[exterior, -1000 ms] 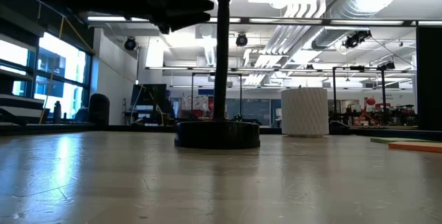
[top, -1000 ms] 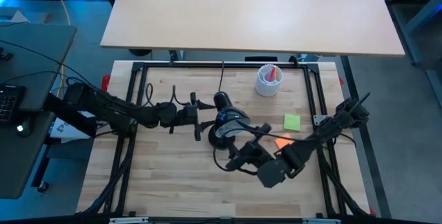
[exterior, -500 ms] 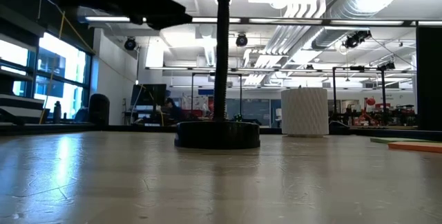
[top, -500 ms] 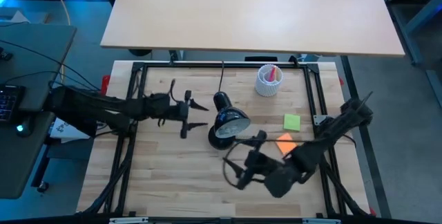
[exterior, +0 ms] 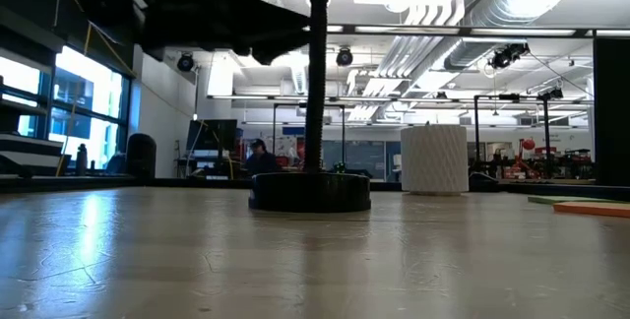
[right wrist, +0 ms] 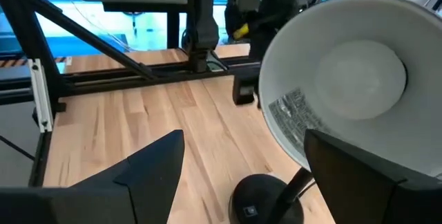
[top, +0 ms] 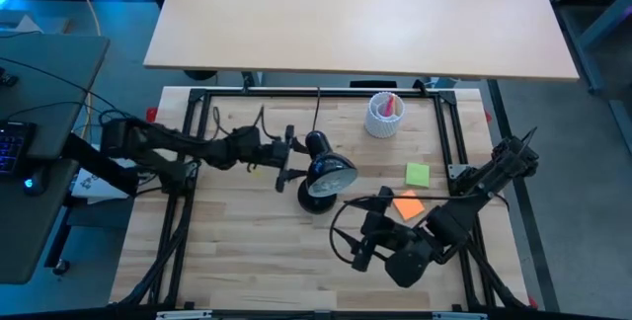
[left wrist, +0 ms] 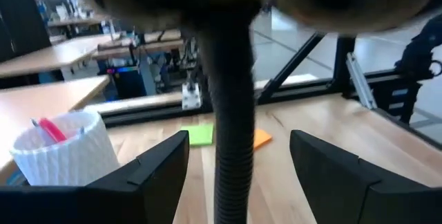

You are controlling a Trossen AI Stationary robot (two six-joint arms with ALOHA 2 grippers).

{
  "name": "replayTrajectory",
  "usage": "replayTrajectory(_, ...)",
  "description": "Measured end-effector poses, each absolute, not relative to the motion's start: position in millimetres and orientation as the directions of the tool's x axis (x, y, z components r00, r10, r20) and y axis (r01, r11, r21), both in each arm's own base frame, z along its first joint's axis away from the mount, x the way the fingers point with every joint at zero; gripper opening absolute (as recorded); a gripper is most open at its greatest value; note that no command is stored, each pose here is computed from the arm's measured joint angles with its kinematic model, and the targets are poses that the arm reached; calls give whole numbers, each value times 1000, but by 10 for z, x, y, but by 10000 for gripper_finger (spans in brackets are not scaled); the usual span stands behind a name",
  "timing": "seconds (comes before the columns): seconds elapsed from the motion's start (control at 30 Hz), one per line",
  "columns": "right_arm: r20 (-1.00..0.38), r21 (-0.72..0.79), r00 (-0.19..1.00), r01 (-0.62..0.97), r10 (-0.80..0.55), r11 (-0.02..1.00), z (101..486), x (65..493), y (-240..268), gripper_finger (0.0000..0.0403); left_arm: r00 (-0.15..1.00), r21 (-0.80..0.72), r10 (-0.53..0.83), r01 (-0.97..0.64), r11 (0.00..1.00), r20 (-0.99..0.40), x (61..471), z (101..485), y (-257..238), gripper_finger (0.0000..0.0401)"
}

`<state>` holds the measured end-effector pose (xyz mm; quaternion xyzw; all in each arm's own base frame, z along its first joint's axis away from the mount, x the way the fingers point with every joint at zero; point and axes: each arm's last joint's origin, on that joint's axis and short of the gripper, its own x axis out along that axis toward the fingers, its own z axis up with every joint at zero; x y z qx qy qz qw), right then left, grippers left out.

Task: Screw lightbulb
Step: Remove the lightbulb from the desk lamp

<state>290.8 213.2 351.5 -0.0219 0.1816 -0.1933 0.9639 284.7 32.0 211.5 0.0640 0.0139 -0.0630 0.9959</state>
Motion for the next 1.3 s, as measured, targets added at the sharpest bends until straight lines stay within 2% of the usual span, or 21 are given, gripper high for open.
replayTrajectory(0.13,-341,-112,859,365,-381,924,3513,2909,2135,298,993,104,-94,102,989,-73,3021,2045,315,242)
replayTrajectory(0.23,-341,-108,859,367,-381,924,3512,2908,2136,298,993,107,-72,82,991,-95,3090,2028,284,219)
replayTrajectory(0.33,-343,-109,860,363,-378,925,3511,2902,2142,298,993,116,-53,65,991,-103,3089,2015,255,171)
replayTrajectory(0.53,-357,-131,855,353,-376,926,3492,2883,2146,298,993,129,21,-5,992,-119,3057,2076,187,37)
replayTrajectory(0.63,-370,-144,851,342,-371,929,3478,2875,2143,298,987,142,100,-82,986,-126,3043,2092,105,36)
replayTrajectory(0.83,-407,-233,819,336,-405,913,3425,2876,2056,298,901,198,409,-379,904,-141,2966,2110,-190,36)
replayTrajectory(1.0,-612,-317,718,162,-332,935,3288,2907,1848,298,897,171,414,-388,906,-156,2925,2105,-367,39)
replayTrajectory(1.1,-642,-339,679,165,-356,926,3263,2947,1725,298,896,157,412,-388,908,-166,2917,2096,-400,53)
replayTrajectory(1.3,-659,-341,655,178,-369,923,3233,2978,1638,298,881,158,406,-377,913,-243,2872,2042,-382,126)
